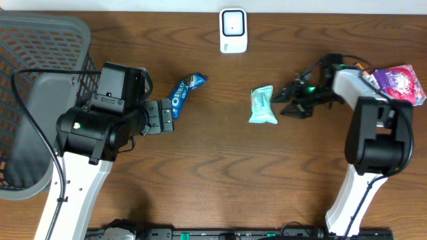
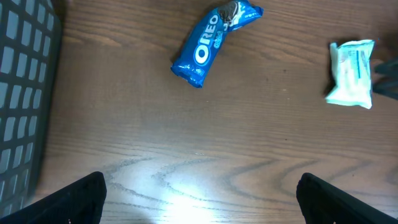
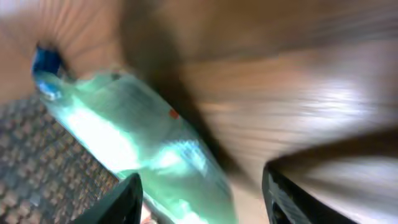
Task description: Scan the item barcode
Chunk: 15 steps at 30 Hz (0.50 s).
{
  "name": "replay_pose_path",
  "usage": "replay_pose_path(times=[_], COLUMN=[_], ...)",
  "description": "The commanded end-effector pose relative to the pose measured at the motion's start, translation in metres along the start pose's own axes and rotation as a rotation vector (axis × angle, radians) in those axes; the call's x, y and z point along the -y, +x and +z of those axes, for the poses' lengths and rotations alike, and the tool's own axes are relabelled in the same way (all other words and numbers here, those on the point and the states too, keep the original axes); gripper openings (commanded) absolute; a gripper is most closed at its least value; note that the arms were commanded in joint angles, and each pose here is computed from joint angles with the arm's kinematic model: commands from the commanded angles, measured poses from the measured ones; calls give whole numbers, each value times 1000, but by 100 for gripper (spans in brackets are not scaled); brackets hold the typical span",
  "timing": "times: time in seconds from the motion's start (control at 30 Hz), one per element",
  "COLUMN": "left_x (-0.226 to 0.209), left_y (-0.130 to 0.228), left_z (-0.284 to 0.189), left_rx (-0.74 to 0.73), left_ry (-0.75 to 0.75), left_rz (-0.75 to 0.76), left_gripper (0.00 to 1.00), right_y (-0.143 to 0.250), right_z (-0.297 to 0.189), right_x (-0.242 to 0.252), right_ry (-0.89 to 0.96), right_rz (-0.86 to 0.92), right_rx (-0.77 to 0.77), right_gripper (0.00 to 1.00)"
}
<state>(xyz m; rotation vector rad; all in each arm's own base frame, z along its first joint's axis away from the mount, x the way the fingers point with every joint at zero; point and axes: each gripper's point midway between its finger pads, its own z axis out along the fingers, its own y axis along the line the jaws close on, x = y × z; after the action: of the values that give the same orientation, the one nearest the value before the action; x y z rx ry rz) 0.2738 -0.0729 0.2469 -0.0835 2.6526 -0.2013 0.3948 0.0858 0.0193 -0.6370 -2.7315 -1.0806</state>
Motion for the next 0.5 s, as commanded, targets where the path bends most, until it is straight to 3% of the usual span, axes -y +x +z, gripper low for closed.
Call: replay_pose_path(times=[0.0, 0.07, 0.17, 0.47], left_x=[-4, -3, -4, -4], left_y=[-1, -1, -1, -1], left_z=[0, 0, 0, 0], left_rx=[2, 2, 2, 3], left_ry=[-15, -15, -15, -15], left_rz=[2, 2, 2, 2], left_gripper=[98, 98, 98, 98], right_y=[-13, -8, -1, 1], right_z=[-45, -57, -56, -16], right_x=[-9, -20, -36, -37], right_ry=[152, 193, 196, 256], right_rz=[-142, -205, -293, -313], right_rx=[129, 139, 135, 119], right_gripper=[59, 61, 73, 80])
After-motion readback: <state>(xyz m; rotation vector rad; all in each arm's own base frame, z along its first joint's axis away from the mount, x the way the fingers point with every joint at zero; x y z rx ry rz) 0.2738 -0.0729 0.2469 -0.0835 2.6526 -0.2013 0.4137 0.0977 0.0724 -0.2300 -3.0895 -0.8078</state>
